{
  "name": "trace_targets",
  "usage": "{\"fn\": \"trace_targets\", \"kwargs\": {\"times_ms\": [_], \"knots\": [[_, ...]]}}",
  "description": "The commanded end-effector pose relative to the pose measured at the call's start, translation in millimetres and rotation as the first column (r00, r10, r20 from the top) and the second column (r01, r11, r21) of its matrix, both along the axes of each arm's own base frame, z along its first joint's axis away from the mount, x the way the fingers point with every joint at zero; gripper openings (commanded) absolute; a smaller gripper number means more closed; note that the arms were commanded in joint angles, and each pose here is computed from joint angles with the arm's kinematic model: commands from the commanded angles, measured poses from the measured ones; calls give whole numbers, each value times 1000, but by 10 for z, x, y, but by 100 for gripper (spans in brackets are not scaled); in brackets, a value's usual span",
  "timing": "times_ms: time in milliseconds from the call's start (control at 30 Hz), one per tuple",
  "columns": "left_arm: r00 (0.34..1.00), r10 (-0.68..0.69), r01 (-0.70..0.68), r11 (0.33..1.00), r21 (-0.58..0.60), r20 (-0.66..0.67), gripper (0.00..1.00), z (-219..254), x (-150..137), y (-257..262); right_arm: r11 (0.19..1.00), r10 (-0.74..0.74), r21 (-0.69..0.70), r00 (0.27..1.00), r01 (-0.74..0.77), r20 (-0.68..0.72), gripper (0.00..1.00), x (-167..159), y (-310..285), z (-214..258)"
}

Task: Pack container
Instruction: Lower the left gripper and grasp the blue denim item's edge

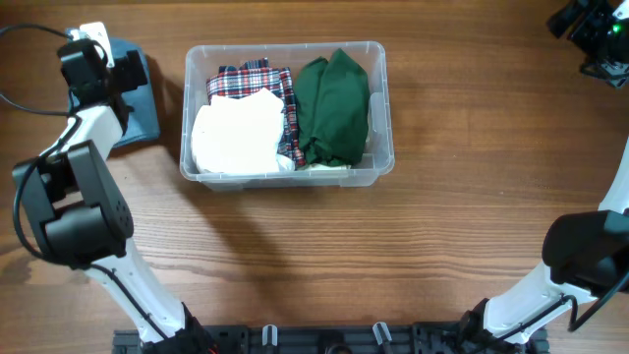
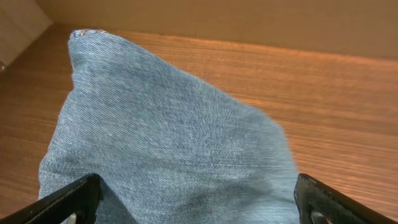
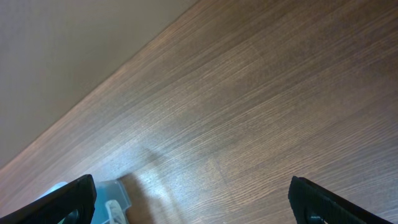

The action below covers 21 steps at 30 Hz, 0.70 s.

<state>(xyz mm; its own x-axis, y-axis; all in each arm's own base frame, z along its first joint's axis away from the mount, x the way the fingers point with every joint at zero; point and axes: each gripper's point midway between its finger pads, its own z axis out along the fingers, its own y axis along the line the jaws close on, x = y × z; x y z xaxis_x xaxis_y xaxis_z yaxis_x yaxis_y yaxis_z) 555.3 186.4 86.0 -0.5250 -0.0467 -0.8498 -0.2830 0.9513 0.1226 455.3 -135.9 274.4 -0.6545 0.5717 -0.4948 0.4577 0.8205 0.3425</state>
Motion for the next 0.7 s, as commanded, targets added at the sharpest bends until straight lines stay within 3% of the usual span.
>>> {"fn": "trace_targets", "kwargs": {"times_ms": [0,167,333,533,600,667], "knots": [[997,-41,47,996,81,-65,99,-349,18,53,1000,-11,1,1000,11,-15,100,26,-29,-69],[989,-1,9,999,52,-150,100,-804,-135,222,1000,-11,1,1000,11,-15,100,25,-29,-70],[958,140,-176,976,-126,-251,100,-1342,-500,439,1000,-11,1,1000,11,-15,100,26,-29,-69],[846,334,-481,814,-325,-416,100,-1689,-1047,518,1000,-11,1,1000,11,-15,100,26,-29,-69],[806,345,-544,751,-373,-481,100,-1782,-1214,453,1000,-12,2,1000,12,-15,100,25,-29,-70],[779,322,-566,731,-382,-538,100,-1849,-1353,385,1000,-11,1,1000,11,-15,100,26,-29,-69]]}}
